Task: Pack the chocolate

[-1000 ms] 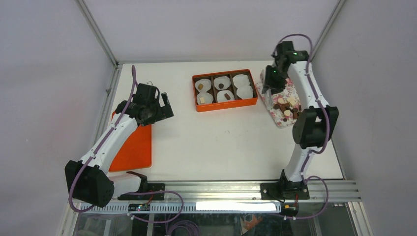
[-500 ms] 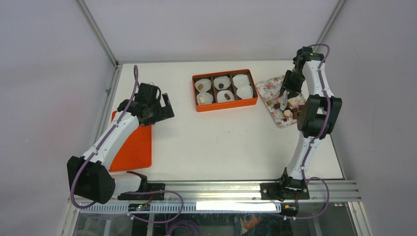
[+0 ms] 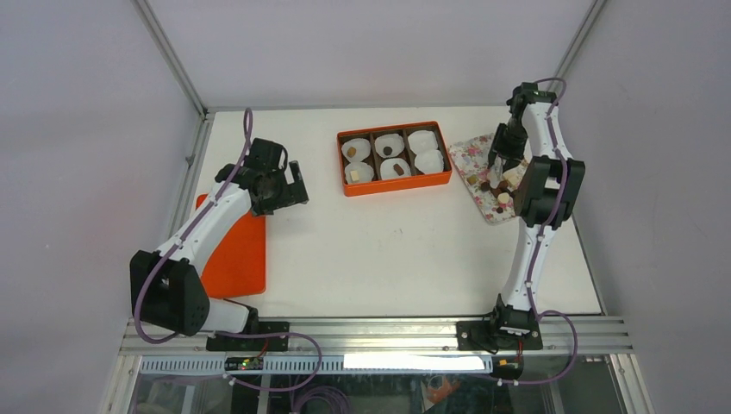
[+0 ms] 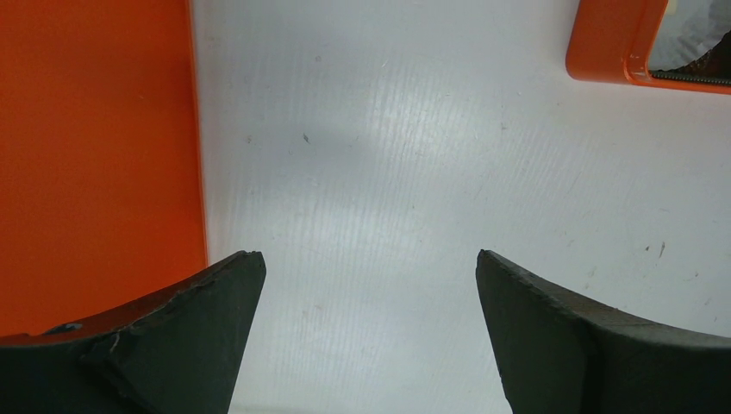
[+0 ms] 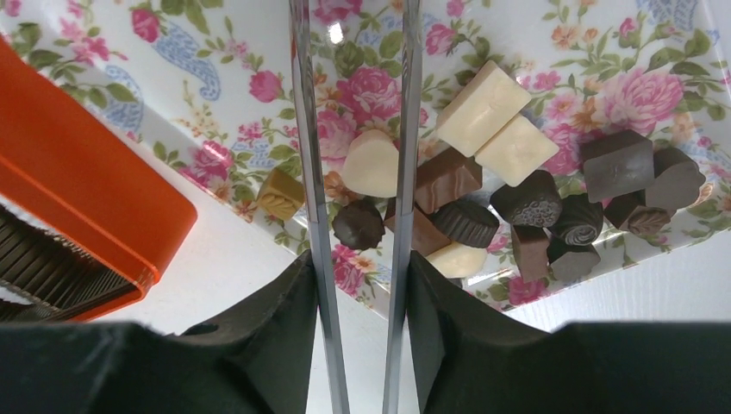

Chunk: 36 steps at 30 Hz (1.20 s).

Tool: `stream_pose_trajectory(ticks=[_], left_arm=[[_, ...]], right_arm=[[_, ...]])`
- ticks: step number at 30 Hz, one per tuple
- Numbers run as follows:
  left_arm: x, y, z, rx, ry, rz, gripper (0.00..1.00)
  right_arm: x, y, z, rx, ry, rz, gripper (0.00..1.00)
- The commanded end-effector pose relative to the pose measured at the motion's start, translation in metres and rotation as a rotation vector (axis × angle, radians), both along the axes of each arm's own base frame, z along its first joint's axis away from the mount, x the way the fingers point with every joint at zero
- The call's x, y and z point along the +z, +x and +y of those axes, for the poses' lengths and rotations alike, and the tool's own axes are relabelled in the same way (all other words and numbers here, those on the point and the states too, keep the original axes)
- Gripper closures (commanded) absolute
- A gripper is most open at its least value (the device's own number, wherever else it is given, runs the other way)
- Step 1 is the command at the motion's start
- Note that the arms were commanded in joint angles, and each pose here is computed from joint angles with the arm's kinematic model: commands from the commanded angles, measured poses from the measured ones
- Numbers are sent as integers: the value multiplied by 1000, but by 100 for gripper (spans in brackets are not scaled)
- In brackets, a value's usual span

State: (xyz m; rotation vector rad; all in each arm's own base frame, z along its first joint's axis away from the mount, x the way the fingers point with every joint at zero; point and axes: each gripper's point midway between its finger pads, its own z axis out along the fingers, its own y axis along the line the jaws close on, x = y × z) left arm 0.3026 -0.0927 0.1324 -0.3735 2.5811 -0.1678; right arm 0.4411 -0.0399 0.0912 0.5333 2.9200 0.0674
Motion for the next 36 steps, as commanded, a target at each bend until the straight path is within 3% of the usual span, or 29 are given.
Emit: stream_pose_trajectory(ticks=[1,23,26,36], left_arm=[[16,20,-1,-11,-33,-54,1],[9,41,4,-10,-30,-25,1],[8,41,6,-9,-28,-21,1],[9,42,6,-15,-32,-25,1]], right_arm=[[1,9,-8,-16,-62,-17,59],[-23,41,4,-12,-48,-24,58],[-22,41,3,-17,-51,-25,60],[-5,39,16,-18,14,-66,85]])
